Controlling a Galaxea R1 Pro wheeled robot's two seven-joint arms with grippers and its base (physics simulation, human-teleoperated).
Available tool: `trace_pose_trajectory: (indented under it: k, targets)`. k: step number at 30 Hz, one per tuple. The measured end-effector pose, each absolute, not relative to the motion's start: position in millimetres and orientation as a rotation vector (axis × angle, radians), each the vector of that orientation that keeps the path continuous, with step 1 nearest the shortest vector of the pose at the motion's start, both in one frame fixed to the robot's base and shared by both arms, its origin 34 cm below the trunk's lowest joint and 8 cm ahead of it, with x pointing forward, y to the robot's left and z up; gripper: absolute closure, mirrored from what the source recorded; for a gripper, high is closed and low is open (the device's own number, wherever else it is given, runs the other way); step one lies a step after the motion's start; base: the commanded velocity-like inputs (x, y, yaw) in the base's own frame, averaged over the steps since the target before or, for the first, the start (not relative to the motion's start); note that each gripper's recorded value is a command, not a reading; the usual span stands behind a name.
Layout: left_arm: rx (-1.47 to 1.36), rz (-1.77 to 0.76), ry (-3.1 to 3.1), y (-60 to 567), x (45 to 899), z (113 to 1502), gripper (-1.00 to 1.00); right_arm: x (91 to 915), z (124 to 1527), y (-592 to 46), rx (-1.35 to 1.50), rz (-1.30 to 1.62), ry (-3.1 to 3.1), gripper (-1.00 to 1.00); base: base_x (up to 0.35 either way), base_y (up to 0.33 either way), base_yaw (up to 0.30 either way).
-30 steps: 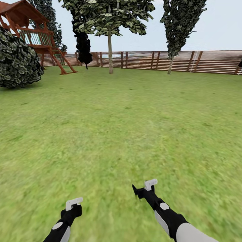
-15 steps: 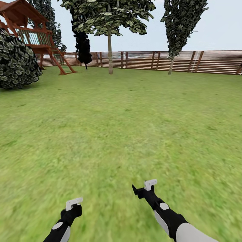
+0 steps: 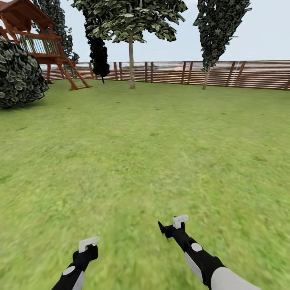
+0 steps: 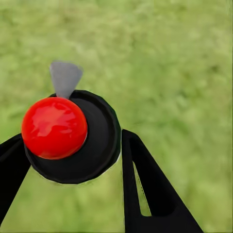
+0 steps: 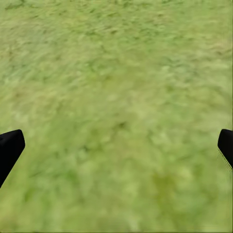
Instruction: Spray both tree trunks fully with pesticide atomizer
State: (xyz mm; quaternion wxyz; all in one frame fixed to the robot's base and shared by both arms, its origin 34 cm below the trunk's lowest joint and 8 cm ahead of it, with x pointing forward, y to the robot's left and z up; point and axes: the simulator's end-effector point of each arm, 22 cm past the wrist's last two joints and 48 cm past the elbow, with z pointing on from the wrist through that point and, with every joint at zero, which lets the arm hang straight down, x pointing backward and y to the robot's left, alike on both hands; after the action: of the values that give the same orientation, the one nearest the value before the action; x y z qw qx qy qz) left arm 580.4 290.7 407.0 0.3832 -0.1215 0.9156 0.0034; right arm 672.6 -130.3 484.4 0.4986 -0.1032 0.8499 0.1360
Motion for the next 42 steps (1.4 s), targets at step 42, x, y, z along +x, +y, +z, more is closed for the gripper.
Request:
trace_pose_trajectory:
  k: [42]
  targets:
    - [-0.310,0.009,2.335,290.7,580.4,407.0,1.00,672.6,484.4,-130.4,-0.249,0.329,2.057,-1.00,0.340,0.000,0.000]
